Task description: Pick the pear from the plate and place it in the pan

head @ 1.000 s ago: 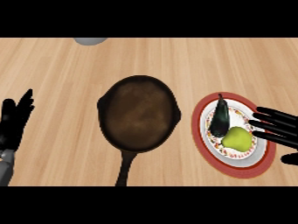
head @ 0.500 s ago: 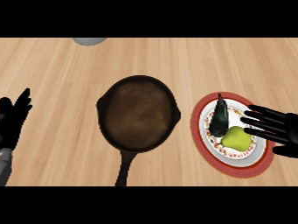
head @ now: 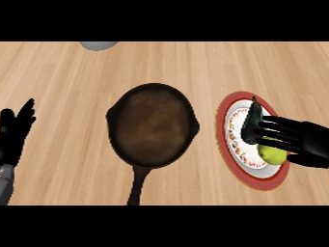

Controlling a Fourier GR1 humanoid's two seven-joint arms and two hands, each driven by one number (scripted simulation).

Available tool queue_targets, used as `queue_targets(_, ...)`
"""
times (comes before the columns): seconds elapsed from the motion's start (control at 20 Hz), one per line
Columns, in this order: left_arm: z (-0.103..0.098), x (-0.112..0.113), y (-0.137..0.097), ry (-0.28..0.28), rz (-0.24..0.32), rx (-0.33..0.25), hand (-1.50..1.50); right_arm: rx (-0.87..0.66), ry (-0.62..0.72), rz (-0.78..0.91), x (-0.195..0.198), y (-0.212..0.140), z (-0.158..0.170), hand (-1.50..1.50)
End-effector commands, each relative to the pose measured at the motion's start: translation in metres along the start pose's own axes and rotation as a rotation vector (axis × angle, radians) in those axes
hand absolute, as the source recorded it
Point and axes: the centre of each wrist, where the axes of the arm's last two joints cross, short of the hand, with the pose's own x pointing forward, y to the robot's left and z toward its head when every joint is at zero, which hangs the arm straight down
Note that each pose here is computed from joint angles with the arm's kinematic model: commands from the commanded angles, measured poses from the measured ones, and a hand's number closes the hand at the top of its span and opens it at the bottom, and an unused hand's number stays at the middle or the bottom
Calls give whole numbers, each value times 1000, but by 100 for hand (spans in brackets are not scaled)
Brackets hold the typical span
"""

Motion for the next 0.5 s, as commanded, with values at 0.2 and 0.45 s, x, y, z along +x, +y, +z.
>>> queue_targets(0.2,-2,1,13,-21,9,18,0,-132,-177,172,-7,-10,-26,150)
queue_targets(0.45,4,4,1,-7,10,1,0,-161,-200,147,1,-4,-15,150)
